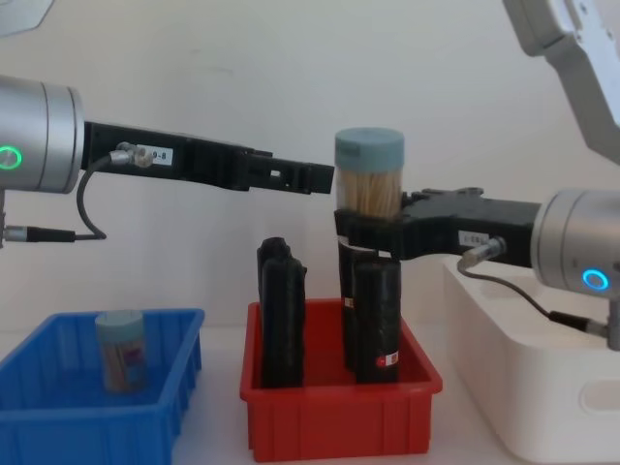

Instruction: Pick the cotton swabs from the blue box and place them into the white box.

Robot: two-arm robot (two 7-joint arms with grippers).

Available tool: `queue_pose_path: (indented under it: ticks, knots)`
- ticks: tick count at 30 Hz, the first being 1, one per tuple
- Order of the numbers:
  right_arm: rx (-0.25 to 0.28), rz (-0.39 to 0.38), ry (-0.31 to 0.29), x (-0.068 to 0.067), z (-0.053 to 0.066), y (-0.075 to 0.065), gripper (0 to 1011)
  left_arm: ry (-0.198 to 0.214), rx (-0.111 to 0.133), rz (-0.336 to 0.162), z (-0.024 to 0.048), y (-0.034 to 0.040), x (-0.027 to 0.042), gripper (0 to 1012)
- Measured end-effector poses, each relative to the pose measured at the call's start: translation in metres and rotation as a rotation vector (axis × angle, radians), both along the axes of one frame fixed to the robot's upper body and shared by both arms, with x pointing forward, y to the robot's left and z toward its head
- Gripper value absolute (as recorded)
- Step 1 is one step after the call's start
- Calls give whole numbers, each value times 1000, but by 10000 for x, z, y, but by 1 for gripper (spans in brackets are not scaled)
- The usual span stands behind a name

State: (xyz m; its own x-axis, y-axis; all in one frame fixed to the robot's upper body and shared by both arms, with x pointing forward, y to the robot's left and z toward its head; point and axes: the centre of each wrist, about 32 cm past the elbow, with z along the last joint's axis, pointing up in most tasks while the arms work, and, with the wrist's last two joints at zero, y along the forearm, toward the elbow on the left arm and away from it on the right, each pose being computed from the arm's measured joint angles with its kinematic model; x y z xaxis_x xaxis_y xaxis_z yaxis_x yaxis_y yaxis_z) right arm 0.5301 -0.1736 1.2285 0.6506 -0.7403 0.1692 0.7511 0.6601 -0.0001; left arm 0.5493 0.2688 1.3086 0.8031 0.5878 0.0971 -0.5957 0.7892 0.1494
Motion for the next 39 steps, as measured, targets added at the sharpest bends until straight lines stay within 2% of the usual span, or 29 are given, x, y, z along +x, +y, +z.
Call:
queue_pose_path:
  ticks: [12, 21, 27, 33, 39]
  knots:
    - [58, -170, -1, -112, -23, -279, 622, 0, 0, 0, 0, 0, 0, 1000]
    - [78, -297, 2, -132, -44, -472, 622, 0, 0, 0, 0, 0, 0, 999]
    - [82, -395, 24, -90, -89, -627, 622, 0, 0, 0, 0, 0, 0, 1000]
    - [75, -487, 72, 32, -143, -777, 622, 0, 0, 0, 0, 0, 0, 1000]
    - [63, -529, 113, 146, -196, -860, 622, 0, 0, 0, 0, 0, 0, 1000]
